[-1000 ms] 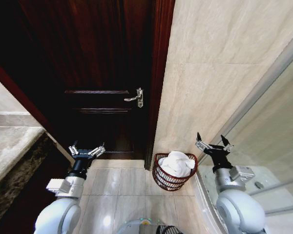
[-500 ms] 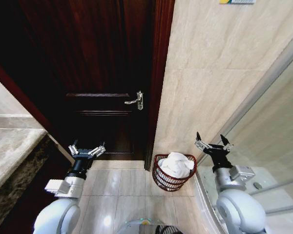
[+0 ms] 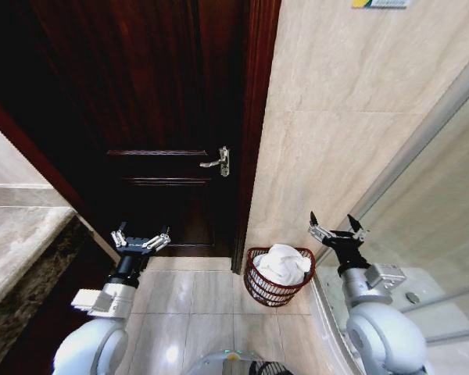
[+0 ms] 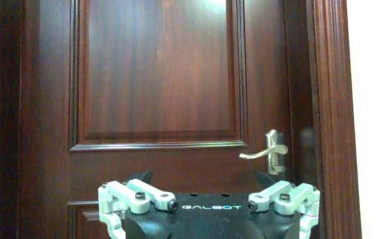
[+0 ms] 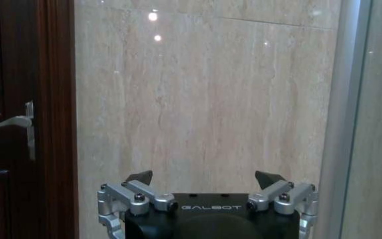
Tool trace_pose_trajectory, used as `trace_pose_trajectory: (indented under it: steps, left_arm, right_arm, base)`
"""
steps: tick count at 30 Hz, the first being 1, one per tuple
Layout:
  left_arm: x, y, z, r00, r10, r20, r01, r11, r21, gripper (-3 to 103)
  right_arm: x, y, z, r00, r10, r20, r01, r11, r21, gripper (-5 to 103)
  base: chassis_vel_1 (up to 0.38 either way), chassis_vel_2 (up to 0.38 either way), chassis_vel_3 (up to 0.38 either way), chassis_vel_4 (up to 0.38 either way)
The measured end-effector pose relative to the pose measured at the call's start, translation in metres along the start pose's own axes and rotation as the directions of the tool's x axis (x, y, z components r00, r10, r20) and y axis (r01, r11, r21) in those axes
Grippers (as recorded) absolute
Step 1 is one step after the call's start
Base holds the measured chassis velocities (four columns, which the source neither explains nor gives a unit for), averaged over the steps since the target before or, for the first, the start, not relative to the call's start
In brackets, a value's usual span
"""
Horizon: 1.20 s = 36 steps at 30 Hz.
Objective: Discard the used towel into the hamper.
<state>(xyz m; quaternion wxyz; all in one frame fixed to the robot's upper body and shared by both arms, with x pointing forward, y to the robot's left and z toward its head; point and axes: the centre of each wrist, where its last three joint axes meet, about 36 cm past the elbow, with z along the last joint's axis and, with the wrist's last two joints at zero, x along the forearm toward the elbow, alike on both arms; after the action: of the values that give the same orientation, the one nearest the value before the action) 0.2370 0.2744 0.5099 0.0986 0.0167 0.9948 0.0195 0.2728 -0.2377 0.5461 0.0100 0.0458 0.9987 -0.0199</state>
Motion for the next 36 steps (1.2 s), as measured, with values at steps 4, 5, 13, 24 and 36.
trace_pose_trajectory:
  steps: [4, 5, 13, 24, 36]
  left_arm:
    - [0.0001, 0.0004, 0.0005, 1.000, -0.005, -0.001, 0.005, 1.000, 0.001, 100]
    - [0.0001, 0.0004, 0.0005, 1.000, -0.005, -0.001, 0.005, 1.000, 0.001, 100]
    - [0.0006, 0.0003, 0.0008, 1.000, -0.021, -0.001, 0.021, 1.000, 0.003, 100]
    - [0.0023, -0.0004, -0.0010, 0.999, -0.031, -0.010, 0.031, 1.000, 0.003, 100]
    - [0.0012, 0.0002, 0.0004, 0.999, -0.041, -0.004, 0.041, 0.999, 0.008, 100]
  right_arm:
    - [0.0005, 0.0004, -0.0002, 1.000, -0.001, 0.000, 0.001, 1.000, 0.002, 100]
    - [0.0005, 0.0004, -0.0002, 1.000, -0.001, 0.000, 0.001, 1.000, 0.002, 100]
    - [0.0021, 0.0018, -0.0006, 1.000, -0.003, 0.000, 0.003, 1.000, 0.009, 100]
    - [0.0020, 0.0043, -0.0006, 1.000, -0.011, -0.002, 0.011, 1.000, 0.011, 100]
    - [0.0009, 0.0050, 0.0006, 1.000, -0.022, -0.004, 0.022, 1.000, 0.012, 100]
  base:
    - [0.000, 0.000, 0.000, 0.000]
    - [0.000, 0.000, 0.000, 0.000]
    - [0.000, 0.000, 0.000, 0.000]
    - [0.000, 0.000, 0.000, 0.000]
    - [0.000, 0.000, 0.000, 0.000]
